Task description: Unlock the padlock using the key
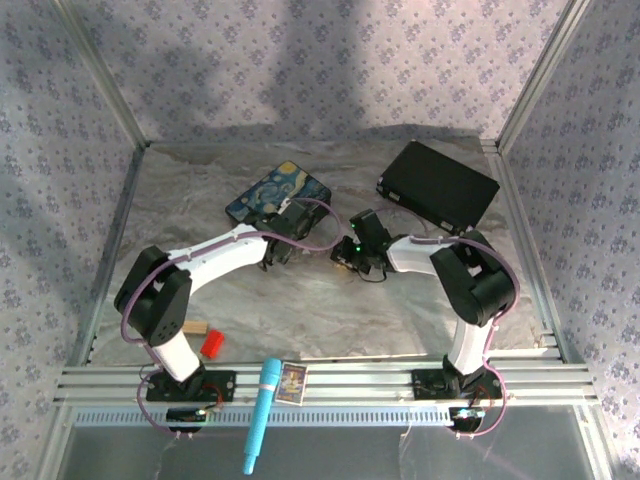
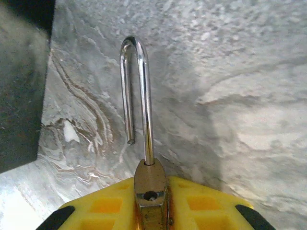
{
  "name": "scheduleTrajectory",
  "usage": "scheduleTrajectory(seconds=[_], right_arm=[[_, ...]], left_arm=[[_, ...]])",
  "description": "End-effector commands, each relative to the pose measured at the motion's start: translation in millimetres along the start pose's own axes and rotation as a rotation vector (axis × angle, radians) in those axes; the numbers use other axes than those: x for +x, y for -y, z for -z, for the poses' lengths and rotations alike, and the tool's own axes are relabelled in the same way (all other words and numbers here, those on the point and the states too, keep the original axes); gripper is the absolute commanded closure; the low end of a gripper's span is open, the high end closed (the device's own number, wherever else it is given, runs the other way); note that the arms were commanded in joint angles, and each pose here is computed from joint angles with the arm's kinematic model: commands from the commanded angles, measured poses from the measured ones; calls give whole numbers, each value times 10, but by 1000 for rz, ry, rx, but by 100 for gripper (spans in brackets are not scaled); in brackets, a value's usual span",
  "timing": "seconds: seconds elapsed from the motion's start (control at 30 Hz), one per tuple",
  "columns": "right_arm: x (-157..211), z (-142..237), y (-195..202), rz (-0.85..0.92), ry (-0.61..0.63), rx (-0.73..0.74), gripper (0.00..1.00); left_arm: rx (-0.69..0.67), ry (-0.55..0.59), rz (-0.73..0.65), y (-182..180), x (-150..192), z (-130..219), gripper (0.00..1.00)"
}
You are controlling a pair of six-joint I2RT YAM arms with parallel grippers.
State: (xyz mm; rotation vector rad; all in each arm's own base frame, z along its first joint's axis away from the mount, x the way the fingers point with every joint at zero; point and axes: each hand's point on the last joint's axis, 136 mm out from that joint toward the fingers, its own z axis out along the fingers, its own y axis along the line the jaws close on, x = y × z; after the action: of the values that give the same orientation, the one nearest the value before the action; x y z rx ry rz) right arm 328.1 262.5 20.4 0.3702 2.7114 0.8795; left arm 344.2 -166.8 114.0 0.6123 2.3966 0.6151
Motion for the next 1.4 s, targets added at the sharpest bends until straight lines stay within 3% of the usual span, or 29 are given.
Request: scheduleTrajectory(seconds=[0.0, 0.17, 0.63, 0.9, 1.03, 1.07, 1.1, 1.23, 1.37], right_arm=[[501, 115, 967, -44, -167, 335, 74], [444, 230, 1001, 5, -151, 393, 60], [168, 560, 955, 132, -28, 516, 59], [82, 622, 265, 280, 39, 294, 53], [-101, 903, -87, 398, 186, 224, 33], [-167, 1012, -131, 417, 233, 230, 25], [-208, 1102, -160, 432, 263, 233, 4], [-411, 1496, -116, 455, 385, 310, 1], [-600, 1898, 41, 461, 541, 374, 1]], left_arm=[[-33, -23, 35, -84, 86, -38, 6], [-55, -36, 54, -112, 111, -87, 5], [-128, -102, 196, -552, 332, -255, 5], [-124, -94, 255, -803, 340, -296, 5], [-91, -71, 302, -905, 270, -299, 5], [-77, -67, 322, -925, 256, -322, 4], [-65, -68, 345, -953, 257, -351, 4], [-64, -79, 393, -1038, 314, -403, 4], [15, 15, 484, -994, 295, -251, 1]])
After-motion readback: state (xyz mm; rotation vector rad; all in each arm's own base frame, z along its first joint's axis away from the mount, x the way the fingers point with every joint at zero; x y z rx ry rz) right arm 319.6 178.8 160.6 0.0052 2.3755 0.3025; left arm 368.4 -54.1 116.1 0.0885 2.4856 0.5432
